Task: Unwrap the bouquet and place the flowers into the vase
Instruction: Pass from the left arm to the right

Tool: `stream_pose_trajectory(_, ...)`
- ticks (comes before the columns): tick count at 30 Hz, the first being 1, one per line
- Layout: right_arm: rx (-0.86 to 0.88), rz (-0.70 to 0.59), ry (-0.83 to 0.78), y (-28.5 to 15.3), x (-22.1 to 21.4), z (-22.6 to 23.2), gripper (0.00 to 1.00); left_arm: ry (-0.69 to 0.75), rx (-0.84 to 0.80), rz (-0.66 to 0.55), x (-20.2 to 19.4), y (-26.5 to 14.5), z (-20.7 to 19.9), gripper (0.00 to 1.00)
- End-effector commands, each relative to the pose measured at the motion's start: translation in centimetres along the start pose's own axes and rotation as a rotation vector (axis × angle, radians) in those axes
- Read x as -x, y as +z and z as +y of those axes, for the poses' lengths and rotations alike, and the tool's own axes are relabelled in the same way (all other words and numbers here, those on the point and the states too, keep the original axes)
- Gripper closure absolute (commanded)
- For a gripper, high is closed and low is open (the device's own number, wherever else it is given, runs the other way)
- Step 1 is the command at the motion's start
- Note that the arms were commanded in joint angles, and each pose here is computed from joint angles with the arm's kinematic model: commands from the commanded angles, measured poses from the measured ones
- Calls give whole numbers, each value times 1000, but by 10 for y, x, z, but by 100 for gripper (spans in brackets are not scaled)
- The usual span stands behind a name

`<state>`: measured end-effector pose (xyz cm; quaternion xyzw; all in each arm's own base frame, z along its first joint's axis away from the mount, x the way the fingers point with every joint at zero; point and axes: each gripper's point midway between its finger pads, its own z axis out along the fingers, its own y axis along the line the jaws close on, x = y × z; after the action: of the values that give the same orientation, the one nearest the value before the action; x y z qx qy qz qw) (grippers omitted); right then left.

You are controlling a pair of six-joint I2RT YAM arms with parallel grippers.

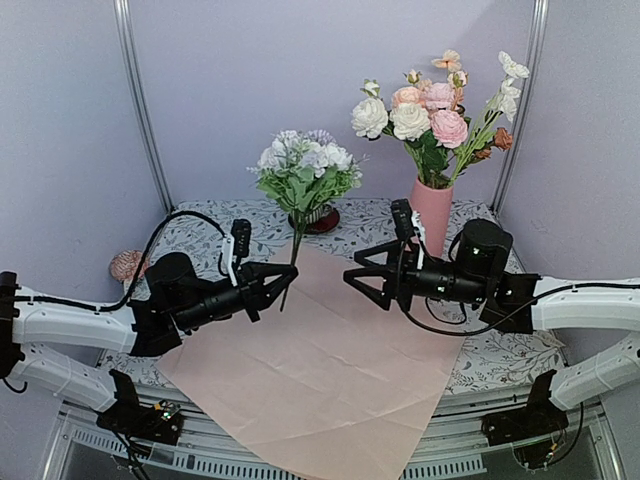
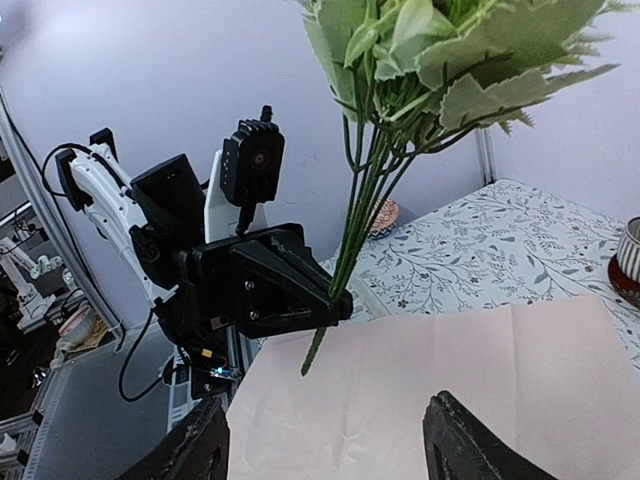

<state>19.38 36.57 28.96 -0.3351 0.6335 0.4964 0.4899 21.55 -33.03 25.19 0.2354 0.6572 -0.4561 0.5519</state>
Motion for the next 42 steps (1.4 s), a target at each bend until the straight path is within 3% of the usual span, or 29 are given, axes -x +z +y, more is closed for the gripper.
stream_pose_trajectory(1, 68, -72, -4, 18, 23, 25, 32, 29, -129, -112, 27, -9, -29, 100)
stream_pose_trajectory(23, 140, -151, -20, 56, 47, 50, 32, 23, -266, -158, 25, -21, -49, 100)
stream_pose_trajectory(38, 126, -93, 32, 85, 40, 42, 62, 33, -306, -154, 23, -22, -55, 100)
stream_pose_trajectory(42, 137, -85, 35, 86, 39, 44, 65, 38, -324, -145, 20, -22, -58, 100)
